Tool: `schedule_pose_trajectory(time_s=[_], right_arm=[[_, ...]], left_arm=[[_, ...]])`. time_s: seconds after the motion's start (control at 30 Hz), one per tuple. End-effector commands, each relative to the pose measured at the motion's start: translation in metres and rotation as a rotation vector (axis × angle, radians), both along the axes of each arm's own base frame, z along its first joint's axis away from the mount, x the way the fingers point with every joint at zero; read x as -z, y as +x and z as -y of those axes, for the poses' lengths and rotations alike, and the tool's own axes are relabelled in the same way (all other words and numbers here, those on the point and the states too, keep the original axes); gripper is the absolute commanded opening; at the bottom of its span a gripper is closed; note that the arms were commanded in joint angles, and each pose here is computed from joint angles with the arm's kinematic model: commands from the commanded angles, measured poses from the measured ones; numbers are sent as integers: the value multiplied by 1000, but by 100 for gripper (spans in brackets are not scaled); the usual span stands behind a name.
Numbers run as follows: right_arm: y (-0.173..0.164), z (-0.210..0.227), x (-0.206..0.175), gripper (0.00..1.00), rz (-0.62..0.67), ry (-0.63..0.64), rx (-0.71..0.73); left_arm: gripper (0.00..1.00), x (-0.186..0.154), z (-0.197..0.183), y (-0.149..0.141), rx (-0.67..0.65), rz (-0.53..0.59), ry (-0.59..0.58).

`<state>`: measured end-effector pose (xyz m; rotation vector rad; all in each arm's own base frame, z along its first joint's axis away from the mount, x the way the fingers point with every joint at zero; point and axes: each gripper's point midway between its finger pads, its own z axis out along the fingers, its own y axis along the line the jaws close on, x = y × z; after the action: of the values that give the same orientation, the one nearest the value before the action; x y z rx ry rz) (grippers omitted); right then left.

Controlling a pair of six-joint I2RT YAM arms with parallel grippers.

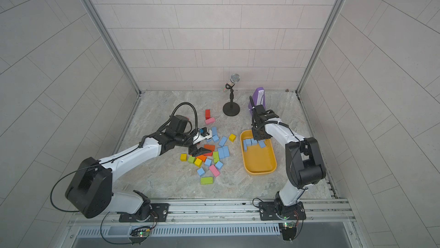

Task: Pick out the blue building blocks
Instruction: Place the building block in the storage box, then pick up the building block from the center of the board.

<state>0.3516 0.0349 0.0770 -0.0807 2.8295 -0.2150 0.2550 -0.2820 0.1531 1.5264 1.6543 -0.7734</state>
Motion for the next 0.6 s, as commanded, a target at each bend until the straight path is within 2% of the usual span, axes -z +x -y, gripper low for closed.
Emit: schedule_pose_trajectory(time_s=[0.0, 0.07, 0.13, 0.27, 0.37, 0.47, 0.57], right_arm=[[6, 7, -7, 34, 17, -42, -6], [8, 8, -12, 48, 32, -46, -4], [9, 7, -19, 55, 57, -39, -5], [6, 4, -39, 56, 122, -7, -8], [1, -9, -55, 56, 177, 65, -32], [-5, -37, -66, 56, 221, 157, -93], [-10, -71, -72, 57, 242, 212, -167]], left_arm=[[74, 0, 3, -3, 25, -5, 1], [74, 2, 3, -2, 24, -8, 5], [74, 4, 2, -2, 23, -12, 9], [74, 8, 2, 0, 17, -15, 21], [74, 10, 1, 1, 13, -18, 34], [74, 13, 1, 4, -3, -37, 44], [74, 14, -7, 18, -94, -66, 72]])
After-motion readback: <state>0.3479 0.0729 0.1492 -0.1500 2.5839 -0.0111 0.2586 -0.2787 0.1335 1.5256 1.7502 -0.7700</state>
